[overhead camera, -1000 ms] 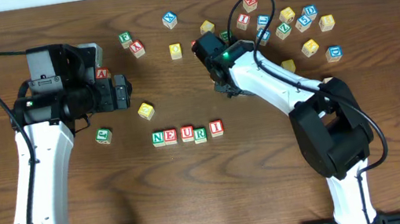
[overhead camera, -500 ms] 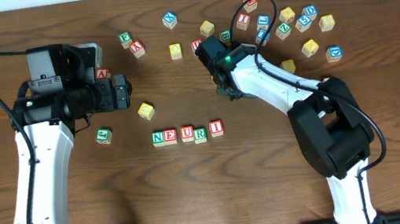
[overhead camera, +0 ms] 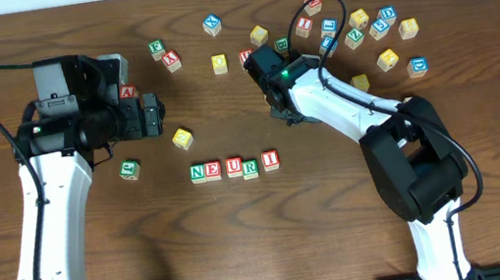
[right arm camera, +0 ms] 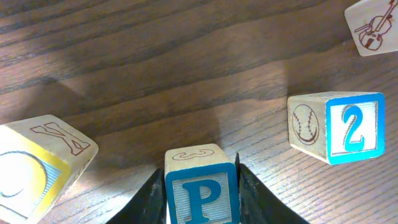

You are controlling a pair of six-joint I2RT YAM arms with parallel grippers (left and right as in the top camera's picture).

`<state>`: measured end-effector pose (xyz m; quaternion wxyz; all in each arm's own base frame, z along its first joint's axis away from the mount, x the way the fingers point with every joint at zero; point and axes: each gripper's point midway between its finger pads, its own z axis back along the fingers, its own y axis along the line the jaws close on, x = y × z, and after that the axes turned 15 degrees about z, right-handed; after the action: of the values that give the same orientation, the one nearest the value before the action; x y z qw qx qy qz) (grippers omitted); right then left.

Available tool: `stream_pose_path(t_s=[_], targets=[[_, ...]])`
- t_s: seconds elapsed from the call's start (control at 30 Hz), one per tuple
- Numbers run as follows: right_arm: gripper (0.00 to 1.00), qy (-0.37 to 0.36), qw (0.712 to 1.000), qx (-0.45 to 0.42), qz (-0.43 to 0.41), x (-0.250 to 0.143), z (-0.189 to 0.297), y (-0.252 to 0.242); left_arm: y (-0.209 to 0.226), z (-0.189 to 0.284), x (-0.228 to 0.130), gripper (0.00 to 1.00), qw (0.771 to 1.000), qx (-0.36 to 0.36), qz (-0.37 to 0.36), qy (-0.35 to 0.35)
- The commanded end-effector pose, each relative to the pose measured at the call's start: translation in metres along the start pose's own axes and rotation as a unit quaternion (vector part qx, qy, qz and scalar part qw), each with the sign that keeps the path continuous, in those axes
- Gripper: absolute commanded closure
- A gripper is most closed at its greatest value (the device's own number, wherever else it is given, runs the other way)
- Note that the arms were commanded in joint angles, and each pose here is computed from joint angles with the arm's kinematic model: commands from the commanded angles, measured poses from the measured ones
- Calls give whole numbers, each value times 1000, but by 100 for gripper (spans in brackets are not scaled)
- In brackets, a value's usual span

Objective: Spell out NEURIPS
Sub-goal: 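Lower the right gripper and close it on the blue P block, then lift the P block and carry it toward the row's right end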

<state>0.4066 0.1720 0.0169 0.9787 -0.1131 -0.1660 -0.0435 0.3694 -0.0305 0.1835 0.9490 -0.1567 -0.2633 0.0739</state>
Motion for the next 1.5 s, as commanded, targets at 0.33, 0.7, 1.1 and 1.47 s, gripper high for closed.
stream_pose_path(t_s=[0.33,0.7,1.1,1.47], targets=[[74,0,1000,-8,-7,-1,-4,-5,-5,5,7,2,1000,-9,-12,-9],[74,3,1000,-3,9,-1,-3,-3,-5,5,7,2,1000,-9,-12,-9],[73,-27,997,26,71,16,28,-2,-5,5,7,2,1000,-9,-13,-9],[73,-118,981,102,115,46,129,-14,-5,5,7,2,1000,-9,-13,-9]])
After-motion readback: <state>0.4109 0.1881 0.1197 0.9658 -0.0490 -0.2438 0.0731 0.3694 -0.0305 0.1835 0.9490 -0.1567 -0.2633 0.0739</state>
